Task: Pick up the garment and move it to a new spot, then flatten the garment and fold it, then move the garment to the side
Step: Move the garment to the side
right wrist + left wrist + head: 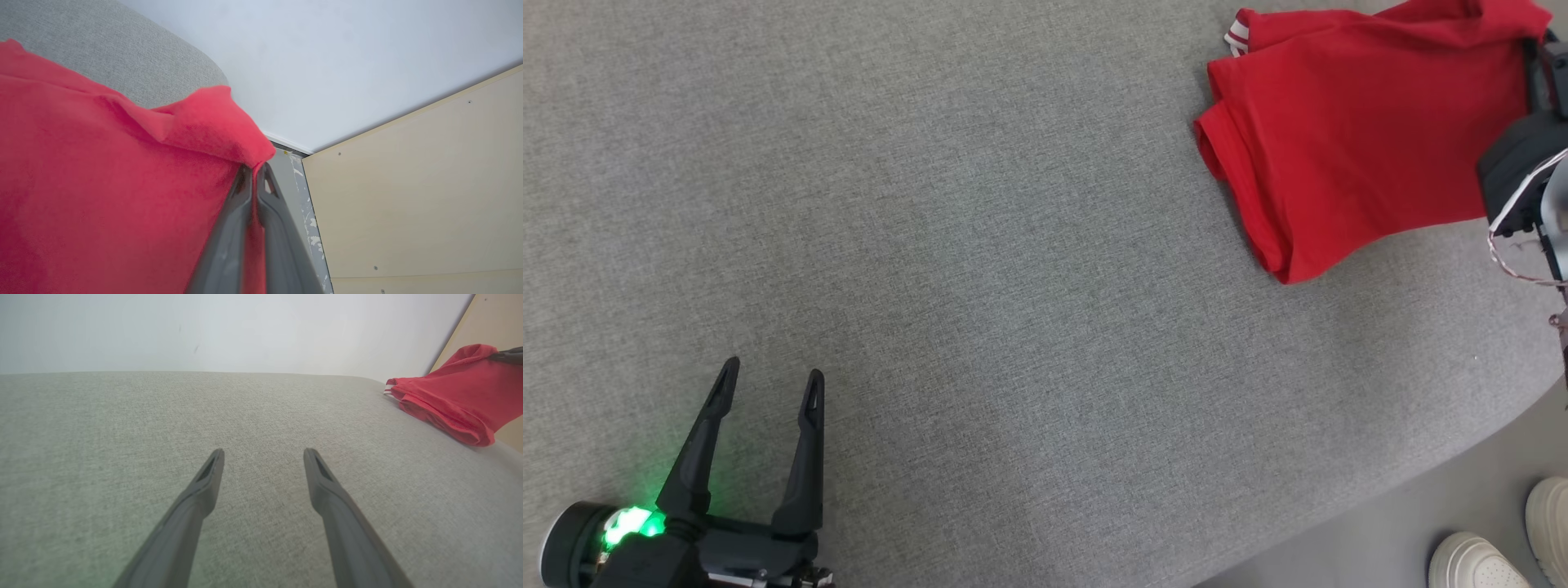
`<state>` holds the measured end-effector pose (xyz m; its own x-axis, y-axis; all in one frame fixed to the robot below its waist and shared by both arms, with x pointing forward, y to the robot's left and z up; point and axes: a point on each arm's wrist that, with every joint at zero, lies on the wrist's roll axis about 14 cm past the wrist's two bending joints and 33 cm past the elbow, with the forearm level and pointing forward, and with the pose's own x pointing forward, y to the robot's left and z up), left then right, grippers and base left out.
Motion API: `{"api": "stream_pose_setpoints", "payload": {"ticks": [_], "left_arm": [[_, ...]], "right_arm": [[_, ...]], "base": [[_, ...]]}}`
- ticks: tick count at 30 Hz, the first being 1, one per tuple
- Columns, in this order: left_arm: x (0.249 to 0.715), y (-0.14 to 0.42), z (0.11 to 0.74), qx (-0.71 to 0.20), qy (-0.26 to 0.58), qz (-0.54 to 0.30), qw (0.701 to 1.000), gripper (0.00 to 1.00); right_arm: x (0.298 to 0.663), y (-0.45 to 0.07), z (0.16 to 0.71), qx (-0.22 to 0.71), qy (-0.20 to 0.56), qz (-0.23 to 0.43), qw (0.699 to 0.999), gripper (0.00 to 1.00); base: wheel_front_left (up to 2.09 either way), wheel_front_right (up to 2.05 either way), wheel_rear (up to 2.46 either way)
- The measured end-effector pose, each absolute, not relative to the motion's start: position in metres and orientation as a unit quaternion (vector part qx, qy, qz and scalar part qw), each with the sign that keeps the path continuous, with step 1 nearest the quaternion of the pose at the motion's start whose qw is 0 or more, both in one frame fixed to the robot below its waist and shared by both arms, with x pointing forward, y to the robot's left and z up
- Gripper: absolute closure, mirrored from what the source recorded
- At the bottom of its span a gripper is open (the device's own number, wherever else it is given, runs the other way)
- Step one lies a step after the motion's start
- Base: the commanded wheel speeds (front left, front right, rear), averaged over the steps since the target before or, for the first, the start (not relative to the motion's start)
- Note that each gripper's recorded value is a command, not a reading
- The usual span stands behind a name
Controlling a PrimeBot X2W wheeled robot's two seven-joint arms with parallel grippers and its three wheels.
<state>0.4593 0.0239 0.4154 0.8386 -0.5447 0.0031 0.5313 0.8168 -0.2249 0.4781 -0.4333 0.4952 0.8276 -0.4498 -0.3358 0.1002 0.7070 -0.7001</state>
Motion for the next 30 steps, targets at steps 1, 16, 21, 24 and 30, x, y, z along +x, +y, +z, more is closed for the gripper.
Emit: {"api": "stream_pose_setpoints", "payload": {"ticks": [1,16,21,24,30], "left_arm": [[0.46,0.025,0.415,-0.109,0.03,-0.282,0.953,0.0],[0.457,0.031,0.427,-0.107,0.023,-0.272,0.956,0.0],[0.454,0.039,0.438,-0.107,0.014,-0.255,0.961,0.0],[0.448,0.048,0.442,-0.105,0.016,-0.24,0.965,0.0],[0.432,0.072,0.457,-0.095,0.01,-0.199,0.975,0.0]], "right_arm": [[0.479,-0.434,0.496,-0.351,0.249,-0.155,0.889,1.0],[0.49,-0.42,0.519,-0.357,0.164,-0.127,0.911,0.0],[0.49,-0.4,0.519,-0.325,0.131,-0.111,0.93,0.0],[0.486,-0.383,0.518,-0.282,0.105,-0.103,0.948,0.0],[0.468,-0.334,0.511,-0.201,0.06,-0.067,0.976,0.0]], "base": [[0.0,0.0,0.0],[0.0,0.0,0.0],[0.0,0.0,0.0],[0.0,0.0,0.0],[0.0,0.0,0.0]]}}
